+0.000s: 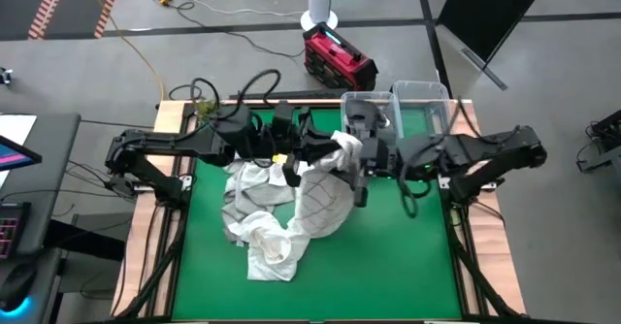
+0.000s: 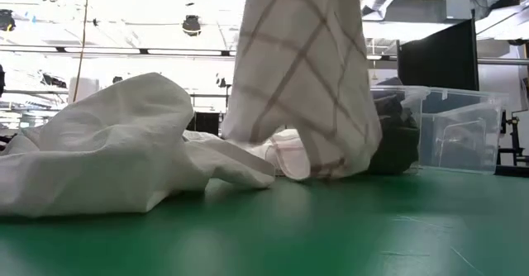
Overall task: Sort towels by color in basket
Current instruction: Put the white checkered towel into the right transparent bin
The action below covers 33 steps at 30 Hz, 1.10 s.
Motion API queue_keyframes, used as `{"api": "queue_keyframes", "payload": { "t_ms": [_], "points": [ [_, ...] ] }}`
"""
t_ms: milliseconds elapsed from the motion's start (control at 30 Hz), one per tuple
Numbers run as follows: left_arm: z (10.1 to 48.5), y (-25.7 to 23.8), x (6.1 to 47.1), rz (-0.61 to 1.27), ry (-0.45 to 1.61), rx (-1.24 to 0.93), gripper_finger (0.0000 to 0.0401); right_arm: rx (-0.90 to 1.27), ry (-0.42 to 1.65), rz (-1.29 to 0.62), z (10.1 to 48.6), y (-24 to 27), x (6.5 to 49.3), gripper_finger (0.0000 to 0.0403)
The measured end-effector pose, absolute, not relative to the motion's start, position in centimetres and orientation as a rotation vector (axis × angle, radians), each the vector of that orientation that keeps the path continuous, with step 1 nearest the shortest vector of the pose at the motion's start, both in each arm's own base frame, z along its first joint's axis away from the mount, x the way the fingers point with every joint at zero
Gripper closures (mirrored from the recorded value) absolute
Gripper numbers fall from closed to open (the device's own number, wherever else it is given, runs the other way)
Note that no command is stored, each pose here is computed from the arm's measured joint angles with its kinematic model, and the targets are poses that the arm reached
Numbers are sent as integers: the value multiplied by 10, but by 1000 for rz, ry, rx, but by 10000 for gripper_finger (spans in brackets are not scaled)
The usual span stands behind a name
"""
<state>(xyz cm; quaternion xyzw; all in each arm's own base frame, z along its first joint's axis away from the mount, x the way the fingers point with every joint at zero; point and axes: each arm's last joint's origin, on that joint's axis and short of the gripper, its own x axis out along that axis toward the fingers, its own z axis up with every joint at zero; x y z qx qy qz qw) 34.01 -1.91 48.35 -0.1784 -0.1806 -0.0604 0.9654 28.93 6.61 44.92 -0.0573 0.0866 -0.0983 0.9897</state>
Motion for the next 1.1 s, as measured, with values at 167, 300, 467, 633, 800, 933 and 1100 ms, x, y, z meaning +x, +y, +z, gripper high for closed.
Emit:
{"api": "queue_keyframes", "payload": {
  "t_ms": [167,300,467,633,800,933,1100],
  "points": [
    [495,-21,335,-102,-499,-318,385,-85,156,-204,440,70,308,147],
    [500,-24,332,-107,-559,-319,385,-82,146,-192,435,76,317,227],
    [500,-24,331,-114,-561,-346,383,-82,139,-178,438,80,314,372],
    [499,-24,332,-100,-551,-343,331,-81,148,-156,447,80,293,373],
    [498,-21,332,-73,-549,-346,237,-60,200,-151,455,75,266,374],
    [501,-16,327,-51,-531,-323,173,-46,281,-234,457,64,239,374],
    [516,-11,301,-21,-533,-264,138,-83,357,-440,457,47,204,374]
  ]
}}
